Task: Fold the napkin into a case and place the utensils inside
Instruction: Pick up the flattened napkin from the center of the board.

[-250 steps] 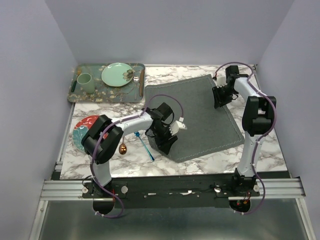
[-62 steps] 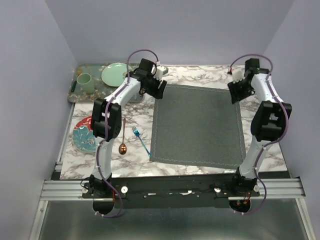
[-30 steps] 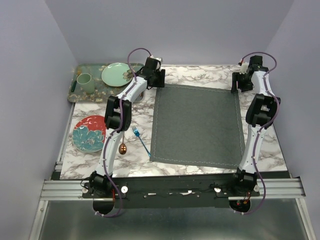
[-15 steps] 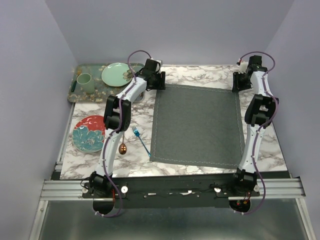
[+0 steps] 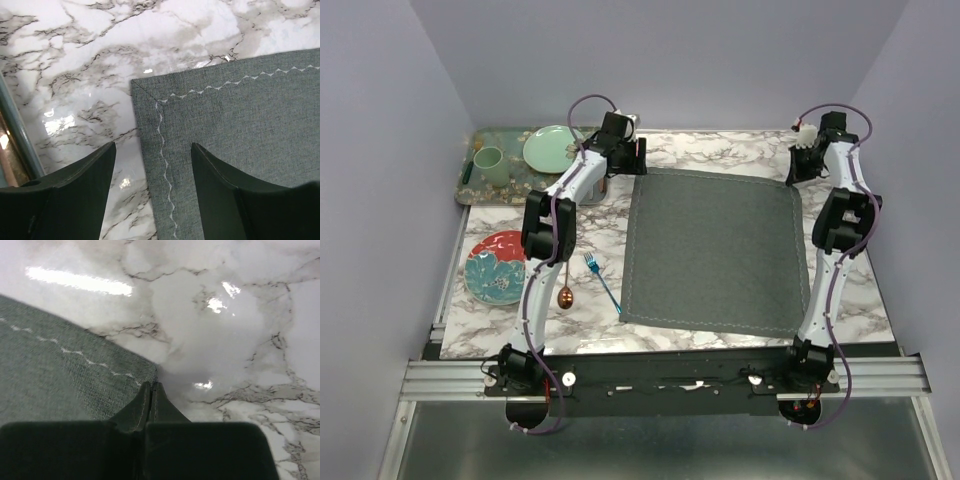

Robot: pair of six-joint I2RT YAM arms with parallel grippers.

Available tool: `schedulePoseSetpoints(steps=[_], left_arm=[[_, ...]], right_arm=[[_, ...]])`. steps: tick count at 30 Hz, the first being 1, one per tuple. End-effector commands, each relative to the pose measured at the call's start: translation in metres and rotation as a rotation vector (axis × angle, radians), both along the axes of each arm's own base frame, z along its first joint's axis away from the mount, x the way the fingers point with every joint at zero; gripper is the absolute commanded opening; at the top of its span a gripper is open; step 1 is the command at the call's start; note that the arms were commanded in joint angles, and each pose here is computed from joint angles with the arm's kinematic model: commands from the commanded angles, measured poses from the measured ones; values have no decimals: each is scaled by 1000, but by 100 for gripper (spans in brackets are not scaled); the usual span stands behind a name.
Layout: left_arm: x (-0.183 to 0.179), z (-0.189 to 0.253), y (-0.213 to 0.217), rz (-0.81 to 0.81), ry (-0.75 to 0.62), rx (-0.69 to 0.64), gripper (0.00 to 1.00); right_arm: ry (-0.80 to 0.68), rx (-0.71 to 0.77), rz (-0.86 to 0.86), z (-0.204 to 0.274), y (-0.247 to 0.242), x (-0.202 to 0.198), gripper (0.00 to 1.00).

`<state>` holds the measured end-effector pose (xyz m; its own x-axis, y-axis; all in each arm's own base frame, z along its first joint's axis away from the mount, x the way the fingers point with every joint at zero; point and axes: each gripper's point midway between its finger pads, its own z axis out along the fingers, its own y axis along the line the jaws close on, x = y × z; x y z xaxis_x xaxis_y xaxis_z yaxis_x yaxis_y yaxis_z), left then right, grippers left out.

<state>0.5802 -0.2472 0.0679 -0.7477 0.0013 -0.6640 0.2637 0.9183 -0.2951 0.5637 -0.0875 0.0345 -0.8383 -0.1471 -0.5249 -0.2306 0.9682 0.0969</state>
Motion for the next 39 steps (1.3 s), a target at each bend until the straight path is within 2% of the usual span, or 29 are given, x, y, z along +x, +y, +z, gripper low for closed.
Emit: schedulePoseSetpoints(steps=[1, 3, 5, 6, 8, 9, 11, 12, 14, 15, 16, 19, 22, 29, 34, 39], left_arm=[[-7, 79, 6, -83, -140, 1, 73], [-15, 82, 11, -125, -144, 15, 76], [-26, 96, 18, -146, -157, 19, 78], [-31, 99, 20, -166, -162, 23, 80], [-44, 110, 30, -184, -171, 12, 81], [-49, 113, 35, -189, -173, 11, 81], [-63, 120, 46, -212, -175, 10, 81], [-69, 120, 49, -221, -169, 9, 81], [-87, 118, 61, -246, -150, 8, 81], [-93, 116, 64, -251, -141, 10, 81], [-100, 114, 67, -272, -144, 25, 80], [-129, 103, 77, -328, -125, 66, 79], [-161, 93, 81, -407, -114, 83, 78], [-219, 68, 72, -571, -80, 129, 70], [-219, 65, 41, -611, -97, 171, 67], [-211, 62, -20, -661, -110, 159, 64]], right_arm=[[-88, 75, 124, 72, 28, -16, 1], [-121, 84, 179, 103, 40, -28, 1], [-81, 114, 244, 103, 55, -54, 1], [-102, 114, 266, 122, 60, -66, 1], [-30, 136, 325, 108, 69, -98, 1], [-42, 130, 352, 122, 73, -113, 1], [11, 145, 426, 117, 81, -147, 1], [85, 170, 446, 99, 86, -175, 1], [106, 141, 522, 100, 88, -214, 1], [189, 162, 542, 78, 92, -247, 1], [176, 103, 582, 83, 87, -264, 1], [267, 65, 648, 56, 83, -320, 1], [294, 11, 659, 45, 71, -356, 1], [298, -43, 597, 32, 53, -360, 1], [326, -65, 452, 5, 39, -330, 1], [349, -58, 349, -8, 30, -300, 1]])
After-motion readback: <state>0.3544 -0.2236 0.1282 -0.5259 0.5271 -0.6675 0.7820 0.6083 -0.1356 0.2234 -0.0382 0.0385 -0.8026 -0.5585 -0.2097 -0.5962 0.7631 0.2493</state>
